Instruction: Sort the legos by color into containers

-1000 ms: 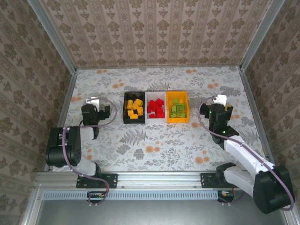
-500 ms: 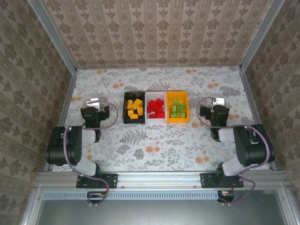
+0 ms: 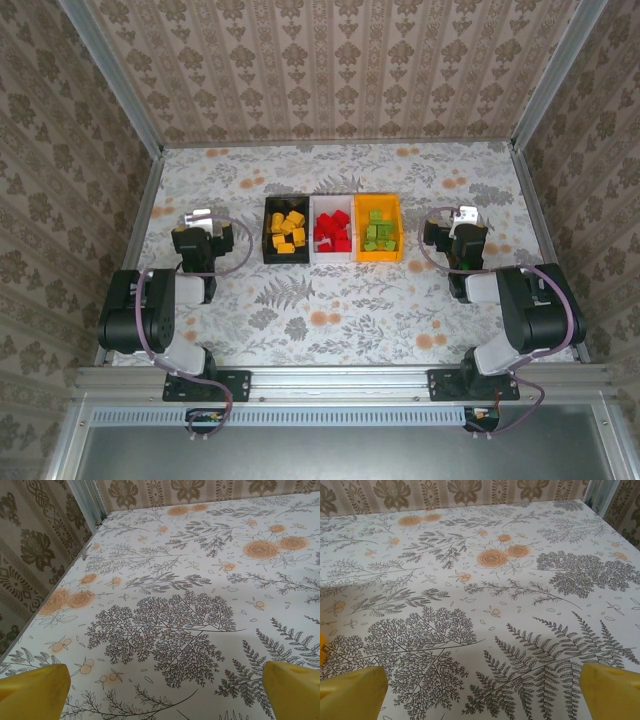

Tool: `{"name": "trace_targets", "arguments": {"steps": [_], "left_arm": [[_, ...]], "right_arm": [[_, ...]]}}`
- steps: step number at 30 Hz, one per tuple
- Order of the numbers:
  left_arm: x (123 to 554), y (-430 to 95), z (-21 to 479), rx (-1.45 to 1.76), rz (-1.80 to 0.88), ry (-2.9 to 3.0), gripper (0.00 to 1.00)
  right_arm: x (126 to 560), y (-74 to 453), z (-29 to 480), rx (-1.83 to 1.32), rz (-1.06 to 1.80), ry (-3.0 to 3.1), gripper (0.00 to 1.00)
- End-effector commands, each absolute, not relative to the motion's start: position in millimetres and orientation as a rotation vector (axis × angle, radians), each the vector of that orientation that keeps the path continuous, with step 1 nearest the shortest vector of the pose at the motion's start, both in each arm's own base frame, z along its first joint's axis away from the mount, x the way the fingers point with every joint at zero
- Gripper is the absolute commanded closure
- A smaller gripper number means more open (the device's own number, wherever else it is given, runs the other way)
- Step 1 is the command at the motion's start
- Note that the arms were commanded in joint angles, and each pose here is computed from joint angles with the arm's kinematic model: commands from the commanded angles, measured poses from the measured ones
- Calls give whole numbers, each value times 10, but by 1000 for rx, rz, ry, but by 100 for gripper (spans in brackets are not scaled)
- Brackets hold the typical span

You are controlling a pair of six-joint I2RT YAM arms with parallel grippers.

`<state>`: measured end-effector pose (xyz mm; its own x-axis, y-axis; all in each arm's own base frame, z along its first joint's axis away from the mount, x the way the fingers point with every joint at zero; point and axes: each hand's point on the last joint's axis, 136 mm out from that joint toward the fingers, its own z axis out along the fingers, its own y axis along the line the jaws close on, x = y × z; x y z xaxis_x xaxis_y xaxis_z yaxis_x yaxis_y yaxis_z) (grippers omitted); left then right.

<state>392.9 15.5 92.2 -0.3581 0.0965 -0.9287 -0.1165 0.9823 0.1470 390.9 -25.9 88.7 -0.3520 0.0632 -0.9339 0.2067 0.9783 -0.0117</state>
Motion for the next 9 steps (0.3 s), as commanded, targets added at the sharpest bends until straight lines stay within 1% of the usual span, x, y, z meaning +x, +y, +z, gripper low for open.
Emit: {"name": "trace_targets", "arguments": {"steps": [1, 9], "left_arm": [[3953, 153, 976, -26, 217, 1898, 0], [3960, 142, 977, -22, 214, 1898, 0]], "right_arm": [[3946, -224, 996, 175, -135, 1893, 0], [3949, -223, 1000, 175, -135, 1891, 0]]}}
